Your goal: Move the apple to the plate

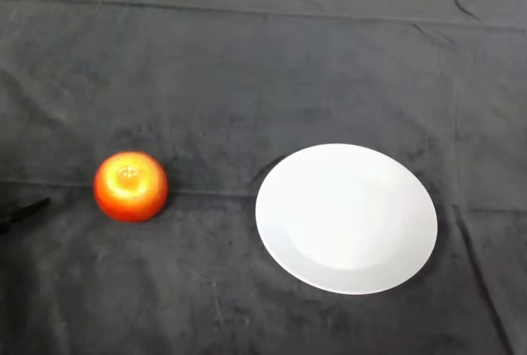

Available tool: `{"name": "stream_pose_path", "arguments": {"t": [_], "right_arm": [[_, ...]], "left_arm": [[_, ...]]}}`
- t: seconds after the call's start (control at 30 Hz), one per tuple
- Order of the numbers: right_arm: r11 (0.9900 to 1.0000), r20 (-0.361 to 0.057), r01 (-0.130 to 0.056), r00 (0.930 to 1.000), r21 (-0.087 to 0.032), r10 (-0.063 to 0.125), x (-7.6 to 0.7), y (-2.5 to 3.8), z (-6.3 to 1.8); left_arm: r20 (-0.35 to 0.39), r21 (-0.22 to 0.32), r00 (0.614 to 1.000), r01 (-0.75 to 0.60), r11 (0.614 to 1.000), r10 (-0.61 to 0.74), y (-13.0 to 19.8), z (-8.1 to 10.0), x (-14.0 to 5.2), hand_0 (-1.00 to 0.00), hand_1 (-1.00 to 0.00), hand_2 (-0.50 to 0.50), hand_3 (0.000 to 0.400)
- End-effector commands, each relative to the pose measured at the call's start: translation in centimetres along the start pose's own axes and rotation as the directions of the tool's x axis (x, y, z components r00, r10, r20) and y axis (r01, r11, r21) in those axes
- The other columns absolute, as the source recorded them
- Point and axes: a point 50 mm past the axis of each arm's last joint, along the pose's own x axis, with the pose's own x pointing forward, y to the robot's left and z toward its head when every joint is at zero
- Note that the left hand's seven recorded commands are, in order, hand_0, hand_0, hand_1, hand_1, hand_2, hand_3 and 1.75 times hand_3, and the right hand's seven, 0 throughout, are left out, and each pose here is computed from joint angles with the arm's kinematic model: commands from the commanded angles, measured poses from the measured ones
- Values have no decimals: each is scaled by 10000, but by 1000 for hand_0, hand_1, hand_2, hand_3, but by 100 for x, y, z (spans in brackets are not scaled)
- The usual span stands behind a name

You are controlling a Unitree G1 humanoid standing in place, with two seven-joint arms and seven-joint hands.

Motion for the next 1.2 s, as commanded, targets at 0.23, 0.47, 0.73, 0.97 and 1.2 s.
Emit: {"name": "stream_pose_path", "arguments": {"t": [0.23,0.47,0.73,0.97,1.2], "right_arm": [[9999,314,147,9994,-26,-147,-38,-65,109],[9999,313,148,9994,-26,-147,-38,-65,109],[9999,313,148,9994,-26,-147,-38,-65,109],[9999,313,148,9994,-25,-147,-38,-65,109],[9999,313,148,9994,-25,-147,-38,-65,109]], "left_arm": [[1122,-35,9821,1526,9883,-1513,-208,178,56,0,0,0,0],[1074,-22,9634,2473,9689,-2456,-338,162,17,0,0,0,0],[1006,-60,9333,3471,9378,-3447,-541,158,-31,0,0,0,0],[993,-10,8995,4276,9040,-4254,-706,159,-85,0,0,0,0],[944,181,8610,5004,8656,-4997,-825,153,-137,-1000,-192,-404,400]]}}
